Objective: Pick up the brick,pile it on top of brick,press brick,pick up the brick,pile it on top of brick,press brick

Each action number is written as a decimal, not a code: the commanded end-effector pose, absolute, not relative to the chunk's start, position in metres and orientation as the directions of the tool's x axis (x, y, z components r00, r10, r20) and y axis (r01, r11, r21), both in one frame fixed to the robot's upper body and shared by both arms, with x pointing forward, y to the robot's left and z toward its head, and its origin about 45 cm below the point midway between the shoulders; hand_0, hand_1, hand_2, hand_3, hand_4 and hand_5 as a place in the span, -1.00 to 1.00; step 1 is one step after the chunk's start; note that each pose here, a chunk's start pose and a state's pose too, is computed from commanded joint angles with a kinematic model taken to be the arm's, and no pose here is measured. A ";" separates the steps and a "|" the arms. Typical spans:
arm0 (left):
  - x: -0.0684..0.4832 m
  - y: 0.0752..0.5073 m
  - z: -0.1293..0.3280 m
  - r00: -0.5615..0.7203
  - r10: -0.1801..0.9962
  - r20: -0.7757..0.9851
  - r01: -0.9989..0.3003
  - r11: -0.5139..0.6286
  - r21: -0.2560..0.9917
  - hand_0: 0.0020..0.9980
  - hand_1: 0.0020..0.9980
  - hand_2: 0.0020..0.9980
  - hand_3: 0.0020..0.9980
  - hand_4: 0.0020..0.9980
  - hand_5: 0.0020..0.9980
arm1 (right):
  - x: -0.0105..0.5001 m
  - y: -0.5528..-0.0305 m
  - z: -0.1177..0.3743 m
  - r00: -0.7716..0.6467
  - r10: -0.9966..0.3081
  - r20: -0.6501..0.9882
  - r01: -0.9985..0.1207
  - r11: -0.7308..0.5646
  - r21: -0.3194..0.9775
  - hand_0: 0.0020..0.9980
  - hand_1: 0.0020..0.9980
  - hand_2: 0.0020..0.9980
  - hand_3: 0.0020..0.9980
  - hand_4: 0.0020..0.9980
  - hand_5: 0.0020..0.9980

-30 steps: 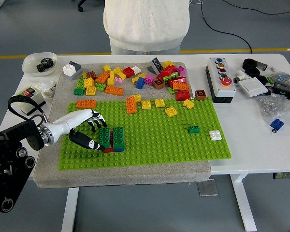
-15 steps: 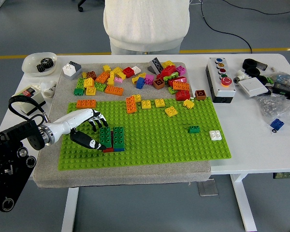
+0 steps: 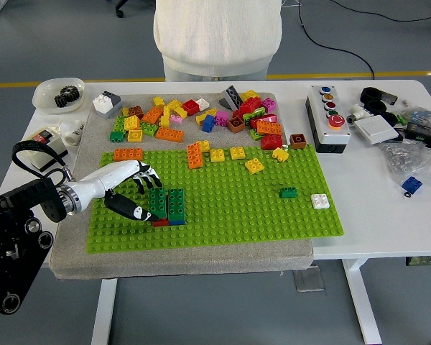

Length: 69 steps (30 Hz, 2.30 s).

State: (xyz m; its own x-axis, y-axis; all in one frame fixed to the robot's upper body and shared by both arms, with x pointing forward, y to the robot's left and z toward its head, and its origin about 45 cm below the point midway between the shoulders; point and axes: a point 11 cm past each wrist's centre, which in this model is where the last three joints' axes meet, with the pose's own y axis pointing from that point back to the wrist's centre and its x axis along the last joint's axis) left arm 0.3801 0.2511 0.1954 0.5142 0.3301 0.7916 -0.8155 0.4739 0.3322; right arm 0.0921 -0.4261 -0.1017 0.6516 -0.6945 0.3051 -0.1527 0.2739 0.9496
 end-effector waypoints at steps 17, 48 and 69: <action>0.381 0.250 0.199 0.483 0.349 0.803 -0.821 0.500 0.277 0.29 0.00 -0.05 0.01 0.98 -0.73 | 0.091 -0.425 -0.103 0.652 -0.695 0.302 -0.151 0.271 0.951 0.49 0.29 0.44 0.34 0.79 -0.15; 0.380 0.256 0.202 0.429 0.290 0.856 -0.832 0.496 0.249 0.31 0.01 -0.06 0.00 0.98 -0.82 | 0.090 -0.424 -0.103 0.652 -0.695 0.302 -0.152 0.270 0.951 0.49 0.29 0.44 0.34 0.79 -0.15; 0.376 0.253 0.193 0.440 0.290 0.850 -0.829 0.495 0.260 0.31 0.01 -0.06 0.00 0.97 -0.87 | 0.089 -0.424 -0.103 0.654 -0.694 0.301 -0.152 0.269 0.951 0.49 0.29 0.44 0.34 0.79 -0.15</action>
